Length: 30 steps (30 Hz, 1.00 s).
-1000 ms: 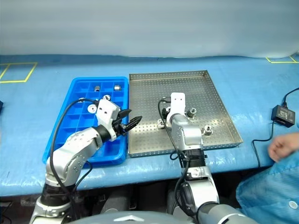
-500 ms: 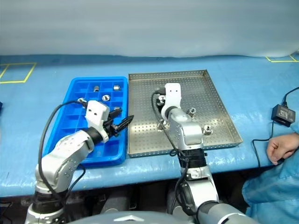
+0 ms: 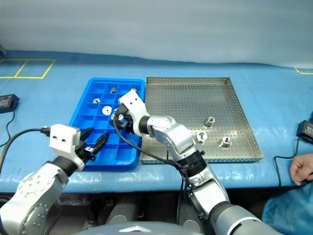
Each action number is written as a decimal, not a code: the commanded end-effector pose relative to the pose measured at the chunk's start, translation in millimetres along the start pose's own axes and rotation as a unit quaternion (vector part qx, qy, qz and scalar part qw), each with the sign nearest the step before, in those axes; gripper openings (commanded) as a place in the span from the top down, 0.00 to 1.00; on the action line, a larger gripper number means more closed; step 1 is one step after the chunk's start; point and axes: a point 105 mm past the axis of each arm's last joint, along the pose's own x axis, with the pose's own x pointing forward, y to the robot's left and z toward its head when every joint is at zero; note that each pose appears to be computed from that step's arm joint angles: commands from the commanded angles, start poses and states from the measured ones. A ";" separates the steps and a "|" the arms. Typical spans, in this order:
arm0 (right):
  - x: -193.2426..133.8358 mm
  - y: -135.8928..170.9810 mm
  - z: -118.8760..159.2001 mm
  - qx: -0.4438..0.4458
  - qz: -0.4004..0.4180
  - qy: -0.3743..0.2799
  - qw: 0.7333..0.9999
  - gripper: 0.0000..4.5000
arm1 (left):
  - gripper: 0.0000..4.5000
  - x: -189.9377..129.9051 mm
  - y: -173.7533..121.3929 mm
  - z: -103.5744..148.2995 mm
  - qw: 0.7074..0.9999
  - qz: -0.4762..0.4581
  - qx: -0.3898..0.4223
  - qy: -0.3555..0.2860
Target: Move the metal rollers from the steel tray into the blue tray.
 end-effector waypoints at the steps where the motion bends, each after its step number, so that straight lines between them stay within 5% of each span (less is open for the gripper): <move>1: 10.8 12.1 19.2 -0.033 0.051 -0.035 0.998 0.60 | 0.34 -15.4 5.5 13.6 0.999 0.038 0.006 -0.035; 17: 40.1 9.3 1.3 -0.032 0.076 0.004 0.997 0.60 | 0.34 -21.4 2.0 3.3 0.998 0.061 -0.009 -0.024; 21: 37.4 8.9 6.8 -0.049 0.072 -0.018 0.996 0.33 | 0.34 -18.0 0.7 6.3 0.998 0.050 -0.005 -0.028; 30: 1.8 2.4 49.9 -0.085 0.036 -0.101 0.991 0.33 | 0.34 1.8 -12.3 14.9 0.999 -0.004 -0.004 -0.043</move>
